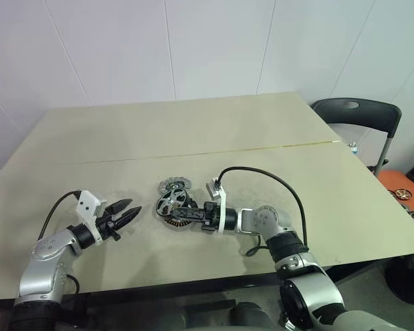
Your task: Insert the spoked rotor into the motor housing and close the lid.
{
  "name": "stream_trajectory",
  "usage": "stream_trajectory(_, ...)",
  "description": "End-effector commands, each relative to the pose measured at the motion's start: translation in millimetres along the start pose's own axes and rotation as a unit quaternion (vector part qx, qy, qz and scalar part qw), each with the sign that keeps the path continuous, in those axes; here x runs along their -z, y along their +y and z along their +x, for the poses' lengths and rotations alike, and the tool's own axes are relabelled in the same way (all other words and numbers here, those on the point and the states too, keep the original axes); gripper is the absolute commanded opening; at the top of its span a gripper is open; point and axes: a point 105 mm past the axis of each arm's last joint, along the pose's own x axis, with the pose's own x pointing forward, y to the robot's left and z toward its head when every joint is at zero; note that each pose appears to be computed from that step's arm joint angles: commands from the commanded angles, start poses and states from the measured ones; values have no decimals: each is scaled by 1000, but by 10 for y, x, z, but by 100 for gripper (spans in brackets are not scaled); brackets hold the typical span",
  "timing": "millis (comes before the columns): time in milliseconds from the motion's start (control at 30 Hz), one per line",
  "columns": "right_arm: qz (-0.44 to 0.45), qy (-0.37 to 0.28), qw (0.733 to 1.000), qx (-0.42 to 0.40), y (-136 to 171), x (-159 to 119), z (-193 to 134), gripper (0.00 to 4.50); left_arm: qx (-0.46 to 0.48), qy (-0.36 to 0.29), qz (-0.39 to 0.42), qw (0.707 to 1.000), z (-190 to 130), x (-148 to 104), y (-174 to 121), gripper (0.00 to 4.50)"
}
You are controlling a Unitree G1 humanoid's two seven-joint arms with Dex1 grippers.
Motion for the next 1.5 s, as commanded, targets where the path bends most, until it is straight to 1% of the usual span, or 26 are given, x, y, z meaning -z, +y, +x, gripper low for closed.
stream_trajectory(33, -16, -12, 1000, -21, 91, -104, 36, 21, -3, -16, 19, 1000, -25, -119, 33, 205)
stream_trajectory(367, -9, -17, 1000, -14, 46, -99, 1, 21, -4, -16, 21, 1000, -21, -126, 40, 205)
stream_trajectory(433, -7, -15, 1000, -11, 34, -92, 2, 94, -5, -15, 22, 1000, -16, -130, 48, 205)
stream_trajectory(567, -5, -15, 1000, -11, 31, -88, 0, 222, -6, -16, 23, 1000, -9, -139, 56, 205)
stream_trajectory(733, -5, -12, 1000, -19, 60, -95, -22, 222, -8, -15, 23, 1000, -5, -138, 66, 205)
stream_trajectory(967, -22, 16, 999, -43, 224, -84, -112, 222, -5, -15, 20, 1000, 22, -119, 45, 205)
stream_trajectory(1100, -48, 43, 998, -20, 309, -117, -265, 222, -5, -16, 19, 1000, 31, -118, 38, 205)
stream_trajectory(1233, -75, 41, 996, -2, 341, -222, -365, 222, -4, -18, 17, 1000, 56, -109, 21, 205)
stream_trajectory(1333, -79, 37, 996, 1, 330, -243, -346, 222, -2, -19, 16, 1000, 78, -107, 12, 205)
stream_trajectory(1500, -88, 53, 994, 21, 214, -108, -281, 222, 2, -18, 16, 1000, 93, -106, 6, 205)
